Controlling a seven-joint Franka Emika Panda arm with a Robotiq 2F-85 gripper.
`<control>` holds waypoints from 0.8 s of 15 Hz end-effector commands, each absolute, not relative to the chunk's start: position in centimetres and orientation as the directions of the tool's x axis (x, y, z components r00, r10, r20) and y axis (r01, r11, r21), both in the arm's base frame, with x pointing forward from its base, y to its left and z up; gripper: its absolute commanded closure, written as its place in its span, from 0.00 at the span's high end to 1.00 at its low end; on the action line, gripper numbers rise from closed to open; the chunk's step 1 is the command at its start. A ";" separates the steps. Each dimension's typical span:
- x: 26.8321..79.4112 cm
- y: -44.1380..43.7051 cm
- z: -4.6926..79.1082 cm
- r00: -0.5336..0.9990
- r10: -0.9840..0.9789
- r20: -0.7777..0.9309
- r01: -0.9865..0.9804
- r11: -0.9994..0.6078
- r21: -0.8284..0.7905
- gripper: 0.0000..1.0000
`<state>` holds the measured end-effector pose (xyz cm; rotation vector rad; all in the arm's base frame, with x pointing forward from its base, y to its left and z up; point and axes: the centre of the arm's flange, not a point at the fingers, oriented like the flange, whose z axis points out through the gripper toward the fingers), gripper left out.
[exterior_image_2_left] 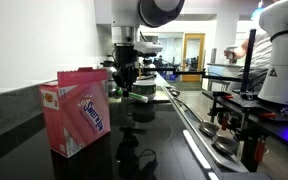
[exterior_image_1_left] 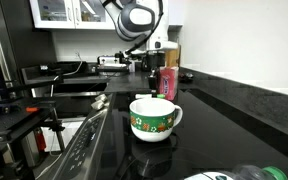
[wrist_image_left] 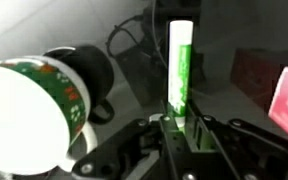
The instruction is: Put the green marker inside the white and green mug
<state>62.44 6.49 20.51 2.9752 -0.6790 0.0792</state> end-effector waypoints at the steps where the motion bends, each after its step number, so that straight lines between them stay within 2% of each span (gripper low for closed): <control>1: 63.7 2.9 25.1 0.832 -0.541 0.123 -0.551 -0.832 0.067 0.05; 3: 64.1 0.3 26.9 0.804 -0.585 0.103 -0.593 -0.802 0.076 0.05; 8: 63.0 -5.1 28.2 0.728 -0.660 -0.185 -0.635 -0.751 0.180 0.05; 12: 62.2 -8.0 27.5 0.625 -0.705 -0.335 -0.682 -0.702 0.205 0.05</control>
